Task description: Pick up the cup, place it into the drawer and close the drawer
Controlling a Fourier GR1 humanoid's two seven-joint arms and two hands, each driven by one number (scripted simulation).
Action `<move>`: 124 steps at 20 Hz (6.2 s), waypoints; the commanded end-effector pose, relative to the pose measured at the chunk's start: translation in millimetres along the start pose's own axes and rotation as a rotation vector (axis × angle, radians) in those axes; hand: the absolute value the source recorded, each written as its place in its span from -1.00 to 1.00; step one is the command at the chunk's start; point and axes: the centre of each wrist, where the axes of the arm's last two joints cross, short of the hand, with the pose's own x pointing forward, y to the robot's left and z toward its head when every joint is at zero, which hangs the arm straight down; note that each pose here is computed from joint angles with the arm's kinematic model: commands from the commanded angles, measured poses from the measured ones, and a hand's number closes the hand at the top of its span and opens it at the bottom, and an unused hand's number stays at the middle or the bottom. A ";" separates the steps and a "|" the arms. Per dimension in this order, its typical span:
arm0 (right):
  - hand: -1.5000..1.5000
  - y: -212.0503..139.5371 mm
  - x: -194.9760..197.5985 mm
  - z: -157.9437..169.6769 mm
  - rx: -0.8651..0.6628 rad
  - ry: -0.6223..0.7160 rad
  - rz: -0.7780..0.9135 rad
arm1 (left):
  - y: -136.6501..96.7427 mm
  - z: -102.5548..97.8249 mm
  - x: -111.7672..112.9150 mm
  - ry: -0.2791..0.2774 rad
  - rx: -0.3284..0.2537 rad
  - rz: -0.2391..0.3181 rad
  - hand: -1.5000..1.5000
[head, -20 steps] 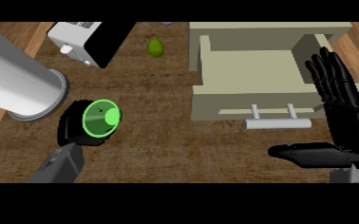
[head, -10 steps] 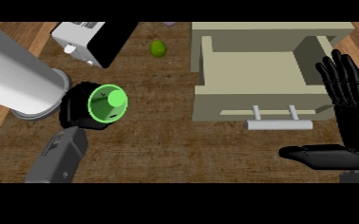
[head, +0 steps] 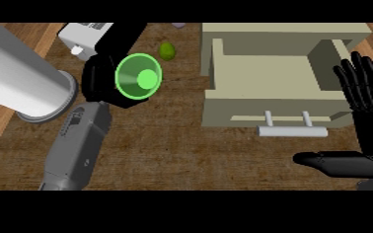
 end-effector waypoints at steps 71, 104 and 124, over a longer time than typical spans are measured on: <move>1.00 -16.5 30.8 4.1 0.371 -0.043 0.075 | -225.5 -129.5 38.1 0.223 -0.075 -0.238 -1.00; 1.00 96.5 -117.1 -66.2 0.569 0.097 0.929 | -2.9 -41.8 122.1 0.252 0.059 -0.161 -1.00; 1.00 42.6 -154.1 -146.5 0.497 0.268 0.845 | 15.6 -16.6 127.6 0.248 0.009 -0.120 -1.00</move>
